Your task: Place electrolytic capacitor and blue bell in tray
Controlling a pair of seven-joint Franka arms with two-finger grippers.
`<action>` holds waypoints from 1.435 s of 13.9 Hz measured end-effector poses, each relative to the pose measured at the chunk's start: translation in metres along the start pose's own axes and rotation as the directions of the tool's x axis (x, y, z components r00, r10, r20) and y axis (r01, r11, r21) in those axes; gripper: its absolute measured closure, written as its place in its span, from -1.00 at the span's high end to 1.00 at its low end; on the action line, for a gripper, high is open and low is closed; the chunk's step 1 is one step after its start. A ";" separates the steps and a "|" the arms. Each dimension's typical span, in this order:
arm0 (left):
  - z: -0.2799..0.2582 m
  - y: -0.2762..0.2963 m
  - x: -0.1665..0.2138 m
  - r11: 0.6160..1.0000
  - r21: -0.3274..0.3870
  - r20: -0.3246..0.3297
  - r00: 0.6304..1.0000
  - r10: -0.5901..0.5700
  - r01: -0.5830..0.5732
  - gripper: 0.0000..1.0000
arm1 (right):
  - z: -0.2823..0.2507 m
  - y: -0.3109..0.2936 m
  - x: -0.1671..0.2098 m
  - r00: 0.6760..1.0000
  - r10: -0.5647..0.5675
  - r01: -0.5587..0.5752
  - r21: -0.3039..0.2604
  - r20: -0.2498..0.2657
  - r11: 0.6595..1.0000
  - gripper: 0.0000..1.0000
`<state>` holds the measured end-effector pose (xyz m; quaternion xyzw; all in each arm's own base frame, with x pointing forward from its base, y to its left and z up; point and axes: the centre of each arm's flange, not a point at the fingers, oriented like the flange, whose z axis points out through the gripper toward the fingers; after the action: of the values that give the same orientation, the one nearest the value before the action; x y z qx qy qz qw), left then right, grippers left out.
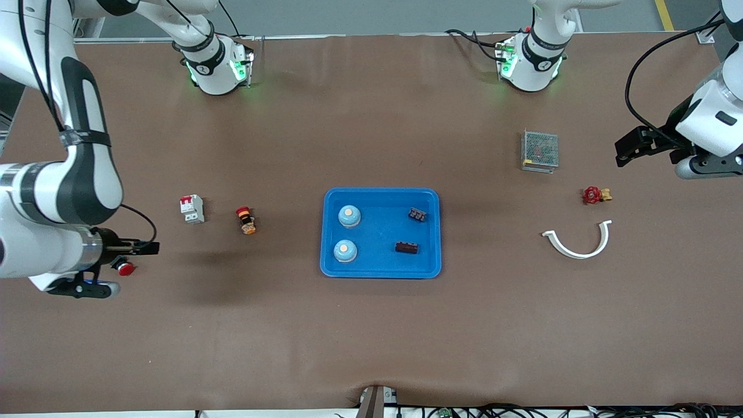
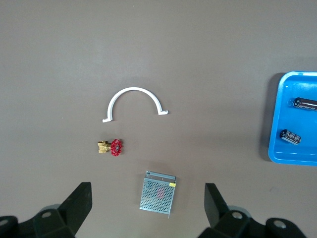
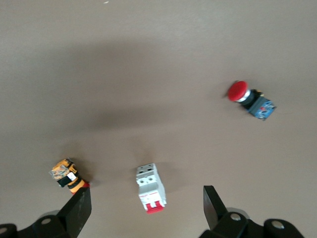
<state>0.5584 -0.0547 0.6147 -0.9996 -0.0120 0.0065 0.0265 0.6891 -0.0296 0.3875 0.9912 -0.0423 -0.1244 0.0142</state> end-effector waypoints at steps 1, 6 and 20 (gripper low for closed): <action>0.000 0.000 0.000 1.000 0.000 0.000 1.000 0.000 0.000 1.00 | -0.008 0.009 -0.002 1.000 -0.013 0.013 0.003 -0.013 1.000 1.00; -0.001 0.000 -0.002 1.000 0.002 0.014 1.000 0.000 0.000 1.00 | -0.086 0.009 -0.047 0.997 -0.048 0.048 0.005 -0.054 0.999 1.00; -0.019 0.001 -0.012 1.000 0.005 0.027 1.000 0.003 -0.003 1.00 | -0.196 -0.023 -0.176 0.972 -0.099 0.102 0.004 -0.213 0.995 1.00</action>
<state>0.5468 -0.0567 0.6342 -0.9993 -0.0108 0.0201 0.0287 0.5692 0.0127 0.6193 0.9998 0.0089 -0.0181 0.0047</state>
